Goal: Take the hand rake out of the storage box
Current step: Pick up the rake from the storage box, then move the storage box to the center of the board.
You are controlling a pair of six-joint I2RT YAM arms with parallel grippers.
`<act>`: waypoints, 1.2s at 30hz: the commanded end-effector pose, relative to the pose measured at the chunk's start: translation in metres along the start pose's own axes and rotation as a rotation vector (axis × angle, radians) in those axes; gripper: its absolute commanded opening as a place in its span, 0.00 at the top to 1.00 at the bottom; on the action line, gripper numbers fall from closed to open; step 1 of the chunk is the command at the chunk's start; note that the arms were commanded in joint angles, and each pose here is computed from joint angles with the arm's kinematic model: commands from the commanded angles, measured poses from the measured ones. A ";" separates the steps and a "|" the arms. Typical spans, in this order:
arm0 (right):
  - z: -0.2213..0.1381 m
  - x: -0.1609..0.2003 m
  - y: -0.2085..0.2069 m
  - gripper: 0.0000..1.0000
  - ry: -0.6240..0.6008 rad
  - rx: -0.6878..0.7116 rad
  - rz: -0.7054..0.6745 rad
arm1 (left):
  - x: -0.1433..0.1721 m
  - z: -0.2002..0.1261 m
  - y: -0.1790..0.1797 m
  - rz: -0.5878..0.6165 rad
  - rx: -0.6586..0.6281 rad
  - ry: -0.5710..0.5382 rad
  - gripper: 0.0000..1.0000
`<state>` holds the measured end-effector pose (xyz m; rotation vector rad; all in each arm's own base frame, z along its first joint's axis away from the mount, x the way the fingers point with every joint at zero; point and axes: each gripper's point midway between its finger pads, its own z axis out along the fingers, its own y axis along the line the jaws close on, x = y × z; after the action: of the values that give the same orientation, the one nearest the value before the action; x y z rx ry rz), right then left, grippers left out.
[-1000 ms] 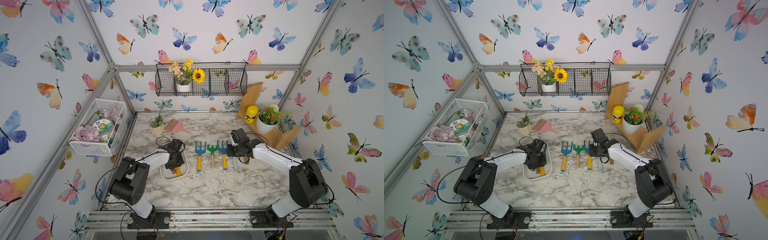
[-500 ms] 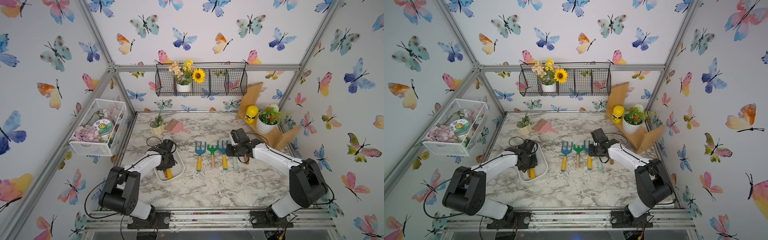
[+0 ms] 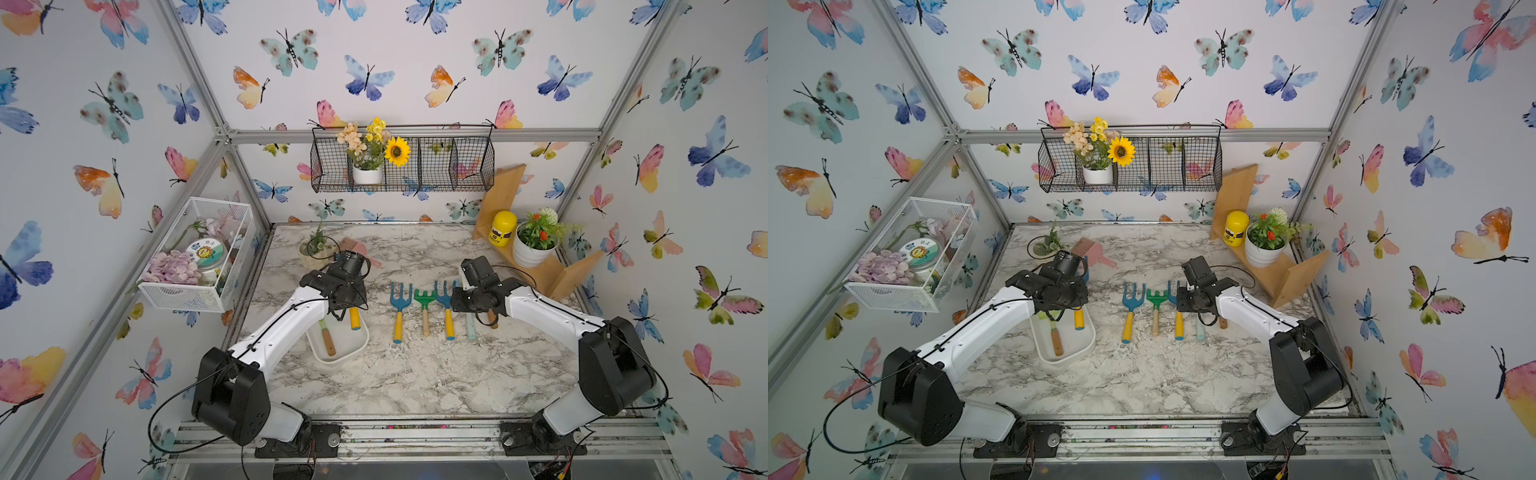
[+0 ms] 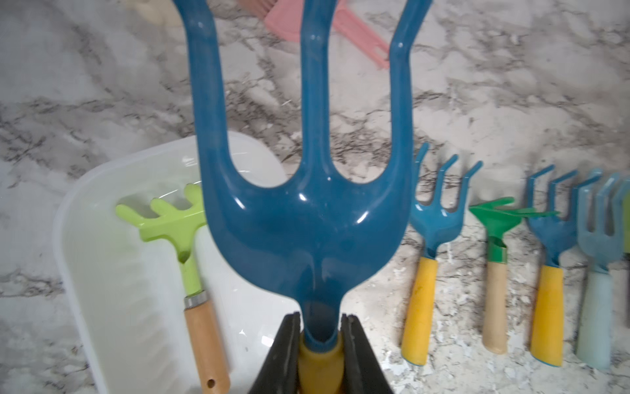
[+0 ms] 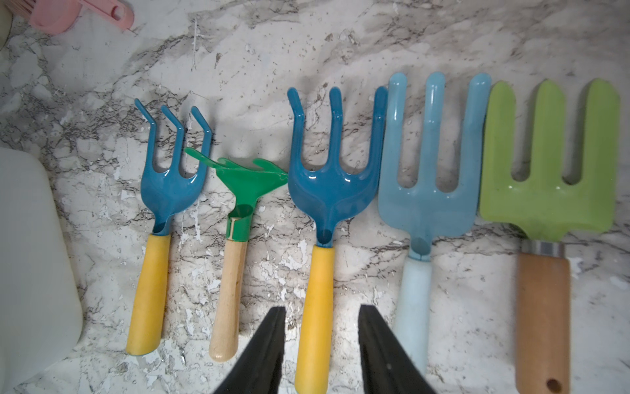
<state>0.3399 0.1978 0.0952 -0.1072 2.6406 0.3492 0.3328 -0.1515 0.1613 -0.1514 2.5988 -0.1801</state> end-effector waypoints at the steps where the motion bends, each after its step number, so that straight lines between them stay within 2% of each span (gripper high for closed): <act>1: -0.002 0.000 0.005 0.58 0.000 -0.021 0.005 | 0.009 0.017 -0.026 0.042 -0.003 0.044 0.83; 5: -0.003 0.000 0.004 0.58 0.002 -0.016 0.003 | 0.021 0.049 -0.052 0.079 0.012 0.100 0.83; 9: -0.006 0.001 0.002 0.58 0.000 -0.007 -0.003 | 0.031 0.073 -0.049 0.088 -0.023 0.132 0.83; 13: -0.005 0.006 -0.001 0.58 0.007 -0.004 -0.002 | 0.040 0.082 -0.037 0.097 -0.063 0.142 0.83; 19: 0.001 0.010 0.001 0.58 0.018 -0.017 0.007 | 0.059 0.089 -0.017 0.130 -0.093 0.171 0.83; 24: 0.001 0.008 0.001 0.58 0.016 -0.017 0.005 | 0.062 0.088 0.005 0.129 -0.097 0.169 0.83; 29: 0.002 0.007 0.003 0.58 0.016 -0.024 0.009 | 0.064 0.087 0.019 0.182 -0.112 0.197 0.83; 36: 0.002 0.008 0.004 0.58 0.017 -0.022 0.006 | 0.059 0.088 0.000 0.210 -0.035 0.207 0.83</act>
<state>0.3350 0.1963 0.0896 -0.1083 2.6521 0.3502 0.3202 -0.1536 0.0444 0.0758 2.8273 0.0018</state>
